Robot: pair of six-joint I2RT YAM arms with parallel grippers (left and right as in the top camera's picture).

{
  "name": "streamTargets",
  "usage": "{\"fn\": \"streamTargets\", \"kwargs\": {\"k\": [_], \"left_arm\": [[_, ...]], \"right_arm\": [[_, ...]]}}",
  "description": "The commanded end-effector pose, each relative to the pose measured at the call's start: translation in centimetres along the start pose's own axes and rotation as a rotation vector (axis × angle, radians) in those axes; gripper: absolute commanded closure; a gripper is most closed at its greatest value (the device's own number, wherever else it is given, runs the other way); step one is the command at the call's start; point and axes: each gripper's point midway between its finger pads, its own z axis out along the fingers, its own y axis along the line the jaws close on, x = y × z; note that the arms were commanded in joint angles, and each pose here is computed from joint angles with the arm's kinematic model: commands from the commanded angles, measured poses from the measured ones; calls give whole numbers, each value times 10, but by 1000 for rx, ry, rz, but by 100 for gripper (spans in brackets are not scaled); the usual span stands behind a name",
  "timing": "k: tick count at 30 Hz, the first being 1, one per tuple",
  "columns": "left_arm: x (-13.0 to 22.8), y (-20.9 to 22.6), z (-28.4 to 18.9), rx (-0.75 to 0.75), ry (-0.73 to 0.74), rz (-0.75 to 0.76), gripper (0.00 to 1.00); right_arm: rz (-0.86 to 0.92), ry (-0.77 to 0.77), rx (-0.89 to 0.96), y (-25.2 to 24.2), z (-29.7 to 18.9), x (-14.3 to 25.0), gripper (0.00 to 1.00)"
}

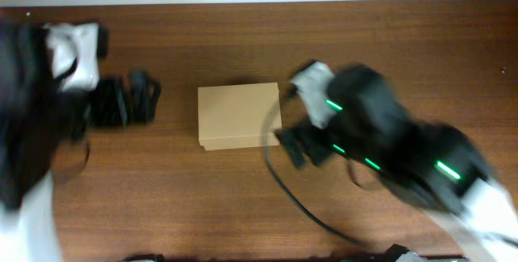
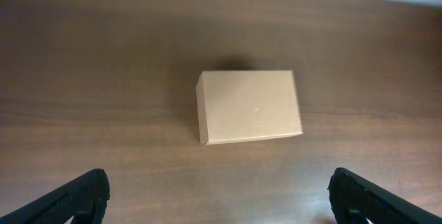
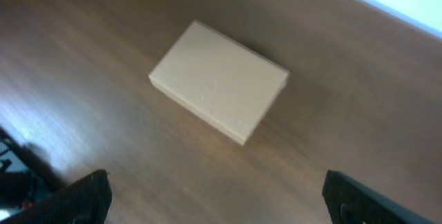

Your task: Pack container

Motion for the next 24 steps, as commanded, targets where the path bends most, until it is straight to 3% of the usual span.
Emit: {"fn": "streamTargets", "kwargs": {"k": [1, 13, 18, 24], "left_arm": [[30, -5, -40, -8, -85, 59, 0], [152, -21, -73, 105, -302, 128, 0], [183, -24, -68, 155, -386, 163, 1], [190, -22, -66, 152, -409, 170, 1]], "right_arm": [[-33, -66, 42, -9, -37, 17, 1], [-18, -263, 26, -16, -93, 122, 1], [-15, -336, 23, -17, -96, 135, 1], [-15, -349, 22, -17, -97, 133, 1]]}}
